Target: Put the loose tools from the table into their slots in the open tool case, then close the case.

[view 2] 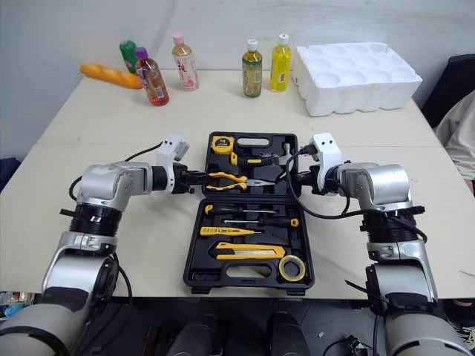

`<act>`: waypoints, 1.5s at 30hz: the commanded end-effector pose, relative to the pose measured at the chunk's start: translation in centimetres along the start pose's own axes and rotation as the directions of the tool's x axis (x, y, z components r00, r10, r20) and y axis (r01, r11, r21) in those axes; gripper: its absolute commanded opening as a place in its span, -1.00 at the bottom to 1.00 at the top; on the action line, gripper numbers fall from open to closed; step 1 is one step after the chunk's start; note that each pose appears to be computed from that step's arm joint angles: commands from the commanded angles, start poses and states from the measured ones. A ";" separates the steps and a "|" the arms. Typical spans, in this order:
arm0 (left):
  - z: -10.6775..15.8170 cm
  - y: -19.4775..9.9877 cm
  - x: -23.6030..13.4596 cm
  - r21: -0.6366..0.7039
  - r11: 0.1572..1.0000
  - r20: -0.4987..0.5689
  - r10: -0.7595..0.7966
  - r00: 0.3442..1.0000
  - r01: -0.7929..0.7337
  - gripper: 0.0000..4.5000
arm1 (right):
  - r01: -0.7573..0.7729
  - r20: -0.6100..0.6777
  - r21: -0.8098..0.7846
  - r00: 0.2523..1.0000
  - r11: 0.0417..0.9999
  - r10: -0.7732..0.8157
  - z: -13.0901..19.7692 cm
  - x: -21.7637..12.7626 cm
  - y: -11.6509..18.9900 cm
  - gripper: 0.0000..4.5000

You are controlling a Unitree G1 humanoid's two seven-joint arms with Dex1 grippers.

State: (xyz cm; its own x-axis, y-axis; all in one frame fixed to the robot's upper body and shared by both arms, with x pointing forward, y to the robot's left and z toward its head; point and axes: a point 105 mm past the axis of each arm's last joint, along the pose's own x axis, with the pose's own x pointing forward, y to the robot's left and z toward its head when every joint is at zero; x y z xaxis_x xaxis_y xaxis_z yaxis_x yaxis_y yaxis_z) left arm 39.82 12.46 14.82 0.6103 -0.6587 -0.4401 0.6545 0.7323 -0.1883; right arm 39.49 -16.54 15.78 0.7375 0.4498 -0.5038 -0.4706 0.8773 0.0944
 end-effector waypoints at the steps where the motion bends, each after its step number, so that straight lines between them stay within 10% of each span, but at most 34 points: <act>1: 4.1 -1.8 -0.3 0.196 0.980 0.168 -0.061 0.984 0.028 -0.88 | 0.043 0.210 -0.140 0.978 0.989 -0.013 4.6 -1.4 0.3 -1.00; 7: 8.0 -1.4 -2.1 0.457 0.877 0.361 -0.035 0.932 -0.144 -0.95 | 0.168 0.451 -0.338 0.893 0.926 0.002 8.4 -3.5 0.8 -1.00; 18: 5.0 -2.2 -3.5 0.772 0.475 0.508 -0.060 0.859 -0.423 -1.00 | 0.381 0.584 -0.710 0.789 0.592 0.192 3.4 -4.9 3.4 -1.00; 25: -0.2 -1.8 -8.9 0.495 0.857 0.390 -0.070 0.918 -0.145 0.38 | 0.327 0.539 -0.772 0.791 0.544 0.290 0.1 -10.1 4.4 0.18; 27: -2.4 -2.6 -11.7 0.381 0.924 0.292 -0.125 0.948 0.005 0.79 | 0.202 0.459 -0.781 0.827 0.591 0.324 -1.3 -12.3 4.6 0.20; 32: -7.5 -1.8 -21.0 0.070 0.987 0.069 -0.148 0.987 0.143 0.79 | -0.248 0.093 -0.508 0.936 0.825 0.338 -7.7 -19.0 2.3 0.20; 45: -7.3 3.2 -22.8 0.072 0.997 0.088 0.033 0.996 -0.040 0.79 | -0.235 0.065 -0.290 0.962 0.928 0.264 -9.3 -22.3 -1.4 0.20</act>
State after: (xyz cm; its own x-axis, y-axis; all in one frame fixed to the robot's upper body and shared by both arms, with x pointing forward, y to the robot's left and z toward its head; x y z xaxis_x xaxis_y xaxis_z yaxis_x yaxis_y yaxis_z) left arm 24.57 31.25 17.43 0.6691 -0.6445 -0.3700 0.6440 0.7513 -0.1444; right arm 19.29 -29.63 18.34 0.6251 0.6686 -0.4028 -0.7341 0.6789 -0.0124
